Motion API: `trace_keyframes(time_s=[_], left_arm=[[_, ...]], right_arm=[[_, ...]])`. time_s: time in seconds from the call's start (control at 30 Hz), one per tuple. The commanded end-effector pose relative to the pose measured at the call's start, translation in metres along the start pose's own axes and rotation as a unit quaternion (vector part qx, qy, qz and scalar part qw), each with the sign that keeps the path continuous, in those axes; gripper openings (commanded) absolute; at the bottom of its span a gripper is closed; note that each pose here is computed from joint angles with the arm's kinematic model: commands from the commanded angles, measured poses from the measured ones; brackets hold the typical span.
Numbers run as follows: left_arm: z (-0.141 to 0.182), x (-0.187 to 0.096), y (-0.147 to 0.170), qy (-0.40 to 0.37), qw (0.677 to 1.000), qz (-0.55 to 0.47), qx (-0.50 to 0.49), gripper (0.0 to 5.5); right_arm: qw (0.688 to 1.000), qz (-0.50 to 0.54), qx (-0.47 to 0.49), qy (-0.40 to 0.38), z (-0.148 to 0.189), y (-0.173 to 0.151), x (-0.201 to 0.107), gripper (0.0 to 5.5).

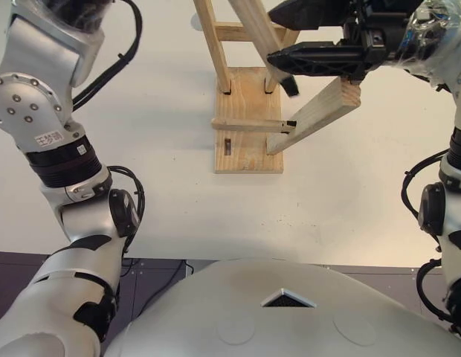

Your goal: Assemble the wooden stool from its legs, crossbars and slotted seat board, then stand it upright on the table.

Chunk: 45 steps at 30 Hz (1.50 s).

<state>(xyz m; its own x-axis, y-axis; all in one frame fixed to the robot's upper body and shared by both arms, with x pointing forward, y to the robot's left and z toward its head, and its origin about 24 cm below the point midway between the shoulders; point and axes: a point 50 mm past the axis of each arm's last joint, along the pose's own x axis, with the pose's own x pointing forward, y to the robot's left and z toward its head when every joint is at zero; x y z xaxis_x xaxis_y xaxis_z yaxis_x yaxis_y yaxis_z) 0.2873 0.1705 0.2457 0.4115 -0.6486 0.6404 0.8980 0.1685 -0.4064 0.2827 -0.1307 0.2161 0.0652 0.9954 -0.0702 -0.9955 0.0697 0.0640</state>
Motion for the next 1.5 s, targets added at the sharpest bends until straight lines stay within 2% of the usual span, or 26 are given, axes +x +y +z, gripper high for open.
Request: trace_keyframes(time_s=[0.03,0.13,0.33,0.47,0.63,0.9,1.17,1.23,1.37,1.5], left_arm=[[0.029,-0.019,-0.002,-0.035,0.998,0.015,0.052,2.03],[0.025,-0.042,-0.005,-0.014,0.997,0.042,0.07,2.03],[-0.009,-0.08,0.007,0.017,0.99,0.117,0.079,2.03],[-0.007,-0.092,0.014,-0.029,0.985,0.144,0.092,2.03],[-0.018,-0.104,0.02,0.007,0.982,0.164,0.091,2.03],[-0.037,-0.12,0.033,0.038,0.98,0.18,0.069,2.03],[-0.057,-0.122,0.03,0.055,0.982,0.175,0.048,2.03],[-0.06,-0.125,0.03,0.081,0.98,0.175,0.055,2.03],[-0.07,-0.142,0.034,0.219,0.958,0.168,0.078,2.01],[-0.053,-0.152,0.028,0.348,0.921,0.133,0.112,2.01]], right_arm=[[0.997,-0.041,0.022,0.062,-0.009,-0.013,-0.02,3.59],[0.998,-0.031,0.041,0.027,0.017,-0.017,-0.034,3.95],[0.993,-0.017,0.099,-0.056,0.046,-0.018,-0.068,3.95],[0.99,0.03,0.13,-0.045,0.031,0.001,-0.081,3.95],[0.991,0.035,0.117,0.053,-0.009,0.016,-0.072,3.95],[0.992,0.033,0.104,0.061,-0.02,0.024,-0.06,3.95],[0.993,-0.002,0.087,0.081,-0.029,0.02,-0.052,2.67],[0.993,0.0,0.086,0.086,-0.03,0.02,-0.053,2.52],[0.992,0.001,0.087,0.095,-0.033,0.021,-0.054,2.43],[0.991,0.002,0.089,0.096,-0.037,0.023,-0.053,2.43]])
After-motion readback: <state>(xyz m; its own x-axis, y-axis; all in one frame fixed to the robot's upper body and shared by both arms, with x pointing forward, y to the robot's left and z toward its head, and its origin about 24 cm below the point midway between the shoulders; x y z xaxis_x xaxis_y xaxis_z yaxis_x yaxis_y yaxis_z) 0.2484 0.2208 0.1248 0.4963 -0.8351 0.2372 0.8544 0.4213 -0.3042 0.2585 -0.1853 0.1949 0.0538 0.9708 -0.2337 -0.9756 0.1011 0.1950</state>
